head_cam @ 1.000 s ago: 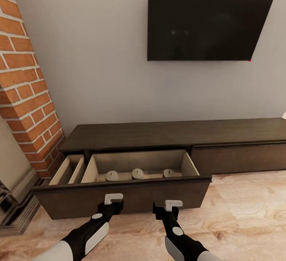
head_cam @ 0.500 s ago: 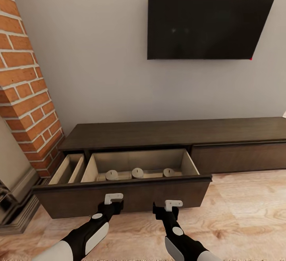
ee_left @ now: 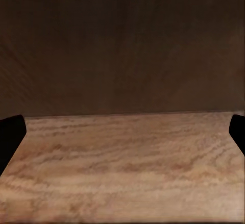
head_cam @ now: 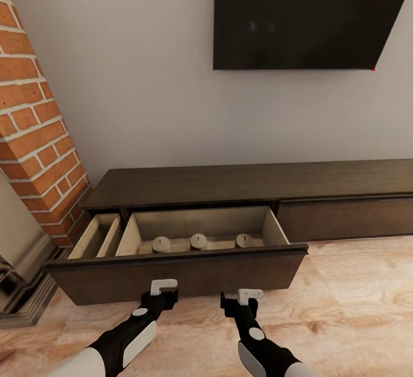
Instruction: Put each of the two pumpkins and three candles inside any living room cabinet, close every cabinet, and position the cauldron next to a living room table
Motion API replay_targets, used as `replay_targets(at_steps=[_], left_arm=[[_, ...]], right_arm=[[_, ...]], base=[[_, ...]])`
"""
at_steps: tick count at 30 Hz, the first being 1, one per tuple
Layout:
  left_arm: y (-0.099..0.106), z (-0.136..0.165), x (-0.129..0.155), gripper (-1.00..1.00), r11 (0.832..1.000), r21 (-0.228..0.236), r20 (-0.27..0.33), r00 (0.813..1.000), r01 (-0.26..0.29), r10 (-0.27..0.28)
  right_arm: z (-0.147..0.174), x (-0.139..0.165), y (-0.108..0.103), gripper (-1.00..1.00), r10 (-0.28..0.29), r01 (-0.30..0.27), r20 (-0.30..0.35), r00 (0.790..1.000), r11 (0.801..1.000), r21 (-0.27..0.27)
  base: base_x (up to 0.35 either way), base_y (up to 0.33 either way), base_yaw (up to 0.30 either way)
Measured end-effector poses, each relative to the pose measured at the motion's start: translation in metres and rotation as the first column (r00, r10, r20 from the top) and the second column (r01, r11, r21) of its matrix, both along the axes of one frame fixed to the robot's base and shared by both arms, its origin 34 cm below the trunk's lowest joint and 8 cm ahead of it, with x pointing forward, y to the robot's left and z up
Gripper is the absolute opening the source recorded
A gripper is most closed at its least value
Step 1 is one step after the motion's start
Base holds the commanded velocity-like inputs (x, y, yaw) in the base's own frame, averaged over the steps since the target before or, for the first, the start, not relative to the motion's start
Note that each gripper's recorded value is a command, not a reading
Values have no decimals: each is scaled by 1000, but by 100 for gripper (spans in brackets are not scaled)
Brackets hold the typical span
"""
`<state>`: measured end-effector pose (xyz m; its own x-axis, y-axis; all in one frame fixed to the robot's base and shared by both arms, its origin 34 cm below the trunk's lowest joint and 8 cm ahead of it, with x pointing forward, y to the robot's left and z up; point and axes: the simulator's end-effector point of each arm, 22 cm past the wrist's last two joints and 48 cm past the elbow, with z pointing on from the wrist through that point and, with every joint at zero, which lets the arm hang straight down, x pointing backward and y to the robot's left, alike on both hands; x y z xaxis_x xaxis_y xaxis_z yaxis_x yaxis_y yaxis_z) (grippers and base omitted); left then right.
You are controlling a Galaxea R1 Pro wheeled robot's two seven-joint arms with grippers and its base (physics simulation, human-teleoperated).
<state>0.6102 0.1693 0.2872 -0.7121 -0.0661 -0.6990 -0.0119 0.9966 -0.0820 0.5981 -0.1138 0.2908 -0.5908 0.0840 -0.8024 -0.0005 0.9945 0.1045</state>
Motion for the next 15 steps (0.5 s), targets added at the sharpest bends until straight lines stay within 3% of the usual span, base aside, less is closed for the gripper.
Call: replay_targets(at_steps=[15], left_arm=[[2,-1,1,100,1000,-1,2,1000,-7,7]], right_arm=[[8,7,11,100,37,-37,29,999,999,19]], base=[[0,0,0]])
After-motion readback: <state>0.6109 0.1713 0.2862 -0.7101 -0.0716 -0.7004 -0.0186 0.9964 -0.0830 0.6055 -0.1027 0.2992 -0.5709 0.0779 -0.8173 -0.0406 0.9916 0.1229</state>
